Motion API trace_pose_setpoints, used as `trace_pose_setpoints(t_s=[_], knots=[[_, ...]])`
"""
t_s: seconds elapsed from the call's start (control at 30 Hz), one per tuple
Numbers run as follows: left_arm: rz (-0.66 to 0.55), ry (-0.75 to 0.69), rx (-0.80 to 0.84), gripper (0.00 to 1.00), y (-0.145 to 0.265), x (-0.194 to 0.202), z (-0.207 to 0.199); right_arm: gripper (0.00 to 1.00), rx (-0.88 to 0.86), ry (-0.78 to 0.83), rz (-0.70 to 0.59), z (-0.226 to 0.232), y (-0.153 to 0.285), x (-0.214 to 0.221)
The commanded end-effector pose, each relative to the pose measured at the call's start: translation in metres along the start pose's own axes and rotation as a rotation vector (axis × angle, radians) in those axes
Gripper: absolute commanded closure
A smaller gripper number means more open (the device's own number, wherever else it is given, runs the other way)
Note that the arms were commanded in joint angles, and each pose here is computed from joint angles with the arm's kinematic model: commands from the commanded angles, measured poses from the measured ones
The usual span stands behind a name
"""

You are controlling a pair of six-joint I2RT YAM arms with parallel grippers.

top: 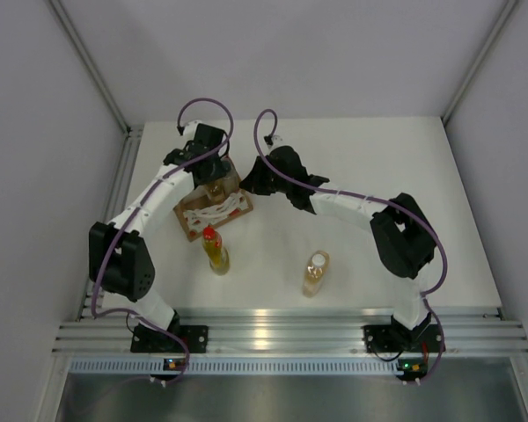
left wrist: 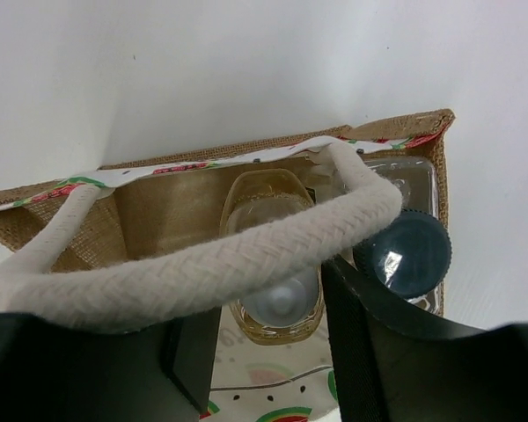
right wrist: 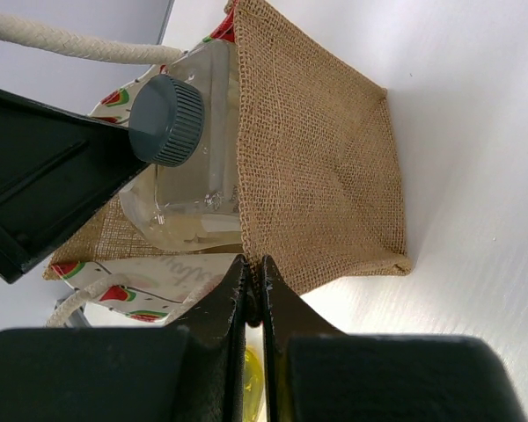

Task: Take the personal care products out of the canvas bag

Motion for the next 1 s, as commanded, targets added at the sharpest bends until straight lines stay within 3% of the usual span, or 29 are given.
trace_pose_setpoints(t_s=[0.0, 0.17, 0.3, 0.53, 0.97], knots=[[-0.041, -0.002, 0.009, 0.49, 0.005, -0.016, -0.003, 1.00, -0.043, 0.016, 0.002, 0.010, 0.003, -0.002], [-0.043, -0.016, -0.007, 0.54, 0.002, -0.015, -0.001, 1.00, -0.043, 0.016, 0.005, 0.010, 0.003, -0.002], [-0.035, -0.025, -0.003, 0.63, 0.001, -0.014, -0.002, 1.00, -0.041, 0.014, 0.007, 0.010, 0.002, 0.000], [-0.034, -0.040, 0.031, 1.00, 0.007, -0.019, -0.007, 1.00, -0.038, 0.016, 0.006, 0.009, 0.004, 0.000], [-0.127, -0.070, 0.114, 1.00, 0.064, -0.063, -0.008, 1.00, -0.038, 0.010, 0.006, 0.008, 0.004, 0.000]])
Point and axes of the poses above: each gripper's point midway between its finger pads, its own y axis back along the fingers, its own z axis along the line the jaws close on, x = y × z, the point moved 3 cm from there along y, back along the fingers, and after that the axes turned 2 degrees about y, right-handed, at the moved point
